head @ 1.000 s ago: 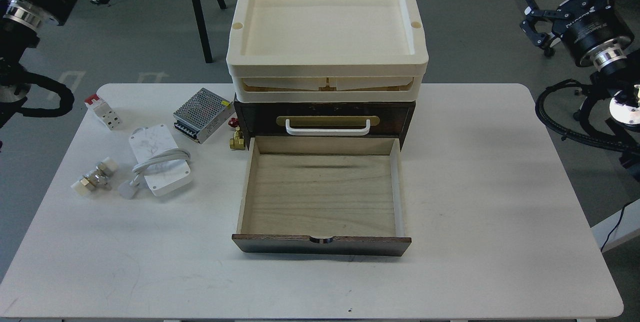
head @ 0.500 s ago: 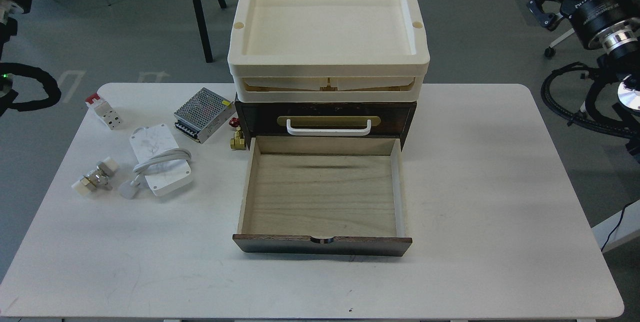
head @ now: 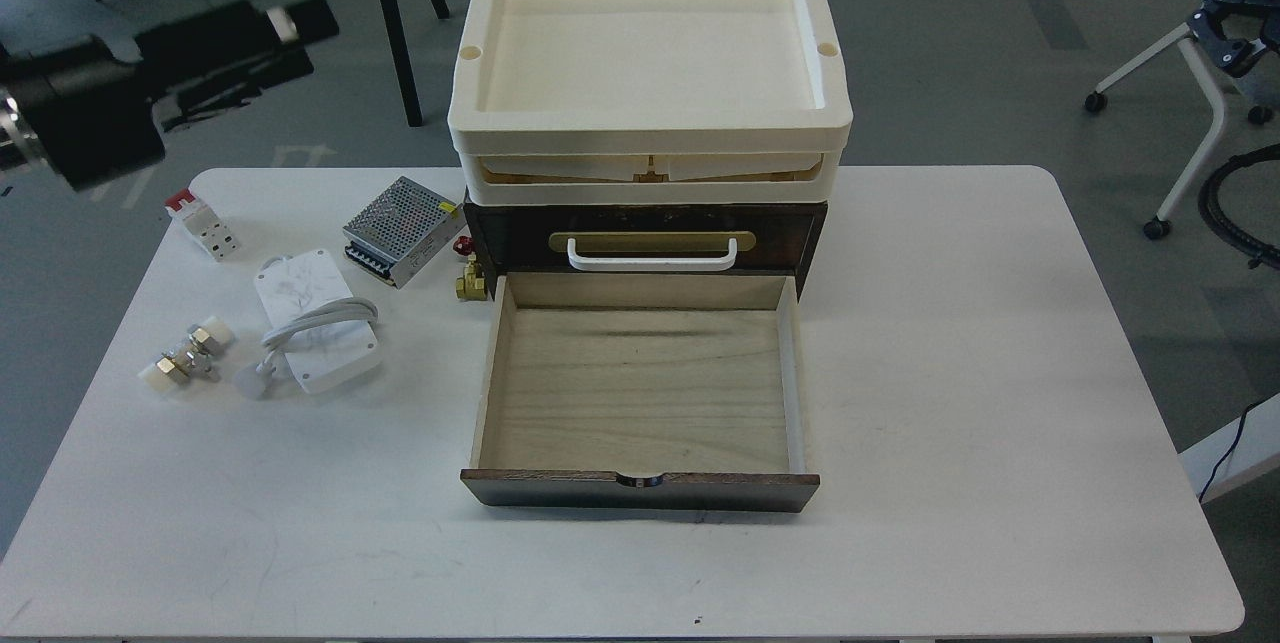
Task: Put charging cable into cabinet
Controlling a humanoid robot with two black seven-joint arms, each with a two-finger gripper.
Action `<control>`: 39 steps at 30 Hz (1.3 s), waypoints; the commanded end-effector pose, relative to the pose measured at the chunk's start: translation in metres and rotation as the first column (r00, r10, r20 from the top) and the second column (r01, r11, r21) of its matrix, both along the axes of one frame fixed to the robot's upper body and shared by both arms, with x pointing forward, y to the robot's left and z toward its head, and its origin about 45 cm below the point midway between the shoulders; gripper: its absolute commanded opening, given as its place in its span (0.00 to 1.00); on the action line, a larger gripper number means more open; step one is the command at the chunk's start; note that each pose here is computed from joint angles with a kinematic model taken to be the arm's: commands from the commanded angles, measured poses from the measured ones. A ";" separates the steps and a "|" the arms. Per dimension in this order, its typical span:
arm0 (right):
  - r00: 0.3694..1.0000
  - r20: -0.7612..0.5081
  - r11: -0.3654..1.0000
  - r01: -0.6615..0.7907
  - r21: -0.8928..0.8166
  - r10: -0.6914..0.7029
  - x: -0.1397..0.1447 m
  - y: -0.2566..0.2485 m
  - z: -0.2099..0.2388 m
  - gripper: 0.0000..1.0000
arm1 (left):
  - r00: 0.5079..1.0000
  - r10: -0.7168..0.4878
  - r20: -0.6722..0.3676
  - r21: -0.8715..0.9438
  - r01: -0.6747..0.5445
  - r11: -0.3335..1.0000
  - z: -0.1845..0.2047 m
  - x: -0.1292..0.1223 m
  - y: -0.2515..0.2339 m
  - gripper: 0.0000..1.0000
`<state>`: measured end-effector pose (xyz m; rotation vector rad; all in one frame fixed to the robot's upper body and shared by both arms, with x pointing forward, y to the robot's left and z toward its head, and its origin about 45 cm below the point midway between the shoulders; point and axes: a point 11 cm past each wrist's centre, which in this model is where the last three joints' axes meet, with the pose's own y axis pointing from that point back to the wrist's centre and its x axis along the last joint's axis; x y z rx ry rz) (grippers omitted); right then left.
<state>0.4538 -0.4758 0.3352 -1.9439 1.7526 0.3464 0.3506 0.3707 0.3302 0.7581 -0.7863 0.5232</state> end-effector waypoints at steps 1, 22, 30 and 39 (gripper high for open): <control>0.999 -0.007 0.999 -0.032 0.017 0.032 -0.004 0.010 -0.008 1.00 | 0.992 -0.109 0.061 0.500 0.065 0.864 -0.047 -0.002 0.049 0.99; 0.999 -0.016 0.999 -0.031 0.027 0.032 -0.007 0.009 -0.015 1.00 | 0.987 -0.124 -0.107 0.652 0.164 0.741 -0.184 0.024 0.045 0.73; 0.999 -0.022 0.999 -0.030 0.027 0.031 -0.009 0.008 -0.018 1.00 | 0.987 -0.116 -0.111 0.690 0.161 0.705 -0.202 0.028 0.050 0.55; 0.999 -0.030 0.999 -0.026 0.029 0.027 -0.010 0.007 -0.022 1.00 | 0.985 -0.130 -0.115 0.698 0.173 0.695 -0.206 0.024 0.052 0.01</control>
